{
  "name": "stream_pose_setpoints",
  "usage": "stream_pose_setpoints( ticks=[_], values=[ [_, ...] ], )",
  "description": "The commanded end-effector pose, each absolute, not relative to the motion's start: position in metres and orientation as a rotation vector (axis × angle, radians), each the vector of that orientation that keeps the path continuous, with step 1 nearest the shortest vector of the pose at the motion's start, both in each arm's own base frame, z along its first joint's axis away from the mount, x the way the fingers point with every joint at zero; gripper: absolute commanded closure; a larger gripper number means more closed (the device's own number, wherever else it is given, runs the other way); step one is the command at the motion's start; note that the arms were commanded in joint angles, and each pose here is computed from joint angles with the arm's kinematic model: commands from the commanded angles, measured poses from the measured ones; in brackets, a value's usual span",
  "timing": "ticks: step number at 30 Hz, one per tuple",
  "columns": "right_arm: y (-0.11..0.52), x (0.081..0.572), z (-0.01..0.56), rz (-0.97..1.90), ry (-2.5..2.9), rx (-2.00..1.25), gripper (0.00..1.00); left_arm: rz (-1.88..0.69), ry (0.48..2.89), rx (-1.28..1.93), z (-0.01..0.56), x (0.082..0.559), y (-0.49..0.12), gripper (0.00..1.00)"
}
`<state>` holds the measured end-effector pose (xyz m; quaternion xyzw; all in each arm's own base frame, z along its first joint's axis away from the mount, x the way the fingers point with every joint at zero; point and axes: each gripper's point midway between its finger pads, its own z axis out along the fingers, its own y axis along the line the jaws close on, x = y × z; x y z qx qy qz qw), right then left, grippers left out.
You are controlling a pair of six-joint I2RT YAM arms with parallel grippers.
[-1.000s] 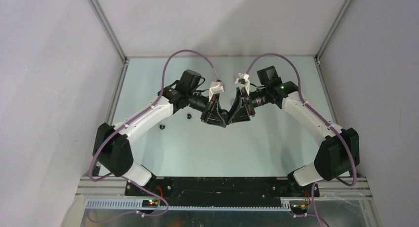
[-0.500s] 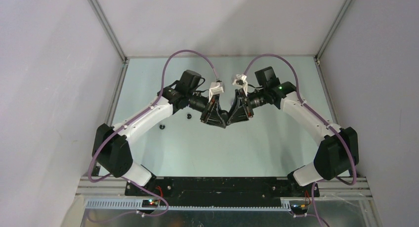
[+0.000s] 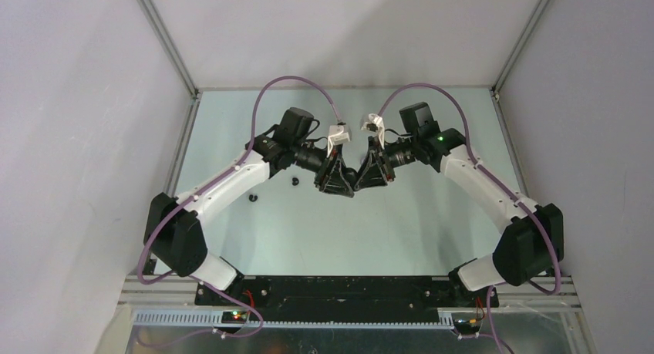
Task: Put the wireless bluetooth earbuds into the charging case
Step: Pick up the charging case at the center of the board.
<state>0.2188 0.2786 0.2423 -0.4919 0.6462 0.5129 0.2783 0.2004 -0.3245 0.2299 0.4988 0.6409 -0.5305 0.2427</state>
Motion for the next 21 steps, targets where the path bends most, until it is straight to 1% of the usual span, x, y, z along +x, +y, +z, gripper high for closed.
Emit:
stream_pose_setpoints(
  ticks=[1, 5, 7, 9, 11, 13, 14, 17, 21],
  values=[
    [0.2797, 0.2208, 0.2583, 1.314, 1.692, -1.313, 0.78, -1.399, 1.696, 1.34, 0.2509, 0.2093, -0.3295, 0.49],
    [0.2816, 0.2198, 0.2588, 1.299, 1.69, -1.319, 0.78, -1.389, 1.71, 1.323, 0.2493, 0.2132, -0.3308, 0.5],
    [0.282, 0.2197, 0.2591, 1.294, 1.688, -1.322, 0.77, -1.39, 1.713, 1.322, 0.2483, 0.2135, -0.3312, 0.52],
    [0.2822, 0.2197, 0.2591, 1.29, 1.688, -1.323, 0.77, -1.391, 1.713, 1.321, 0.248, 0.2134, -0.331, 0.57],
    [0.2821, 0.2192, 0.2593, 1.288, 1.685, -1.325, 0.77, -1.392, 1.711, 1.323, 0.2479, 0.2131, -0.3311, 0.63],
    [0.2819, 0.2197, 0.2597, 1.282, 1.682, -1.326, 0.77, -1.395, 1.71, 1.324, 0.2475, 0.2126, -0.3311, 0.65],
    [0.2813, 0.2204, 0.2595, 1.281, 1.683, -1.324, 0.77, -1.399, 1.707, 1.327, 0.248, 0.2118, -0.3309, 0.65],
    [0.2802, 0.2209, 0.2605, 1.29, 1.684, -1.317, 0.77, -1.412, 1.7, 1.335, 0.2486, 0.2097, -0.3308, 0.59],
    [0.2778, 0.2218, 0.2627, 1.293, 1.677, -1.31, 0.77, -1.421, 1.69, 1.347, 0.2501, 0.2075, -0.3307, 0.54]
  ],
)
